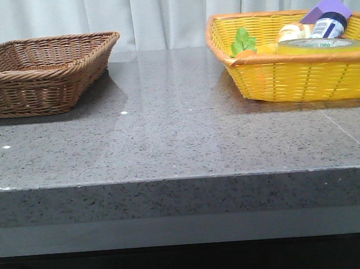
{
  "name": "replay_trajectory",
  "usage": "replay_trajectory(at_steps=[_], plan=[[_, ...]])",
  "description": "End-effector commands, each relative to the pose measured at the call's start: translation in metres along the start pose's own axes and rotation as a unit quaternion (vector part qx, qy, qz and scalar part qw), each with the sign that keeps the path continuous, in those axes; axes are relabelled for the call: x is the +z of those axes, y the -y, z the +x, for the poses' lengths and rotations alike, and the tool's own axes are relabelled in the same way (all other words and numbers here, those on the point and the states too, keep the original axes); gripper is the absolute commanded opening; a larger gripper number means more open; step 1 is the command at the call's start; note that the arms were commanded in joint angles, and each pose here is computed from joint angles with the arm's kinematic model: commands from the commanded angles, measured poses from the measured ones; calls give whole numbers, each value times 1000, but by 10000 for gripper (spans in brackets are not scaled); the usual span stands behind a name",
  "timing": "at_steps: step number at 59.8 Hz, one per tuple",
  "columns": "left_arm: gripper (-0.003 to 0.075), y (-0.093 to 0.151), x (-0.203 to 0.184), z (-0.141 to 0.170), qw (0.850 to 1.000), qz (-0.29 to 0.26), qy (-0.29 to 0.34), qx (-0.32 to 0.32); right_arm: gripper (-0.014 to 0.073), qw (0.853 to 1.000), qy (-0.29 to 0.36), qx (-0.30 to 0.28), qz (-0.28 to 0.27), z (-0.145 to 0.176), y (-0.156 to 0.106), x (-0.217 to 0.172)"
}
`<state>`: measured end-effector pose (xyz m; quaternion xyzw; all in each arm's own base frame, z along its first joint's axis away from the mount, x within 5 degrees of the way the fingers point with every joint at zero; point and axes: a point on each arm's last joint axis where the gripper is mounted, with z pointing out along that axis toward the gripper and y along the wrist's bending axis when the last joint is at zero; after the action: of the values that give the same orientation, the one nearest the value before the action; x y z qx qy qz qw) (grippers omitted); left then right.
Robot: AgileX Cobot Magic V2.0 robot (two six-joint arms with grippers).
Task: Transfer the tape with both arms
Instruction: 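Move the right gripper over the yellow basket toward the tape roll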
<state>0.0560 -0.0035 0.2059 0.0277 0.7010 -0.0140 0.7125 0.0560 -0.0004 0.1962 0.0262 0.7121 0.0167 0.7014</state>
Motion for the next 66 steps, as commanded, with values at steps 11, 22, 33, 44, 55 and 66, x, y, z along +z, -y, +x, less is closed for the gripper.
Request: replay_trajectory(at_steps=[11,22,33,44,55,66], plan=[[-20,-1,-2,-6,999,-5,48,0,-61,999,49,-4,2,-10,0,-2],[-20,-1,-2,-6,999,-5,48,0,-61,999,49,-4,2,-10,0,-2],[-20,-1,-2,-6,999,-5,48,0,-61,999,49,-4,2,-10,0,-2],[-20,-1,-2,-6,999,-5,48,0,-61,999,50,-4,2,-10,0,-2],[-20,-2,-2,-12,997,-9,82,-5,-61,998,58,-4,2,-12,0,-2],[-20,-2,-7,-39,993,-10,122,-5,-61,995,104,5,-1,-40,-2,-8]])
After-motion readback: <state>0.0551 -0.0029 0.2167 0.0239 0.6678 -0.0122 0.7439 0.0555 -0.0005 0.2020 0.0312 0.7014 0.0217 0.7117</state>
